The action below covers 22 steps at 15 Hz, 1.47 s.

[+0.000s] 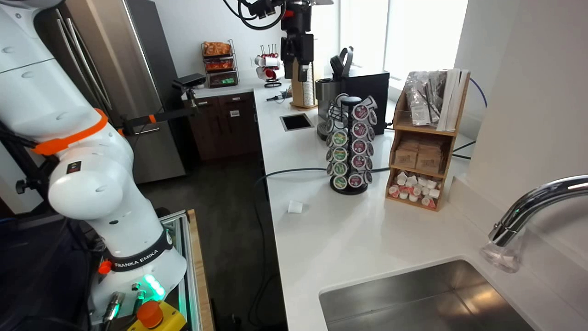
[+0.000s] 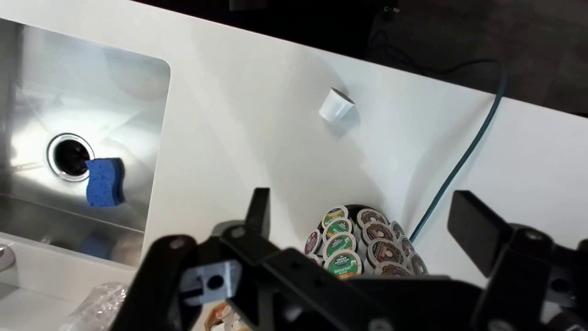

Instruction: Turn the k-cup holder to the right

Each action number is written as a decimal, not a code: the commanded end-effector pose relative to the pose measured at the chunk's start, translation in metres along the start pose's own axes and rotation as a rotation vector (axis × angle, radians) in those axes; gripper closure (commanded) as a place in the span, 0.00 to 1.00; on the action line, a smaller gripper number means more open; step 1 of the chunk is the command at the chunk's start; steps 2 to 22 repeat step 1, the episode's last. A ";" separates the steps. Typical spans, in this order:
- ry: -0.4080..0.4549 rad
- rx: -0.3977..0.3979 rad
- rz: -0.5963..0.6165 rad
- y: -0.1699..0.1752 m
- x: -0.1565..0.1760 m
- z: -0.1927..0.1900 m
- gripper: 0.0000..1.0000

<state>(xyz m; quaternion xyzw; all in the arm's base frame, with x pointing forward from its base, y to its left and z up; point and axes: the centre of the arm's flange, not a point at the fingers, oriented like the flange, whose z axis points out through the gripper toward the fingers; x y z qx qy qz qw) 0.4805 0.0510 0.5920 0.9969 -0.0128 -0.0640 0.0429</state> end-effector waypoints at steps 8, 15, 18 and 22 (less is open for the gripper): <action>0.000 0.000 0.000 0.000 0.000 0.000 0.00; 0.000 0.000 0.000 0.000 0.000 0.000 0.00; 0.000 0.000 0.000 0.000 0.000 0.000 0.00; 0.000 0.000 0.000 0.000 0.000 0.000 0.00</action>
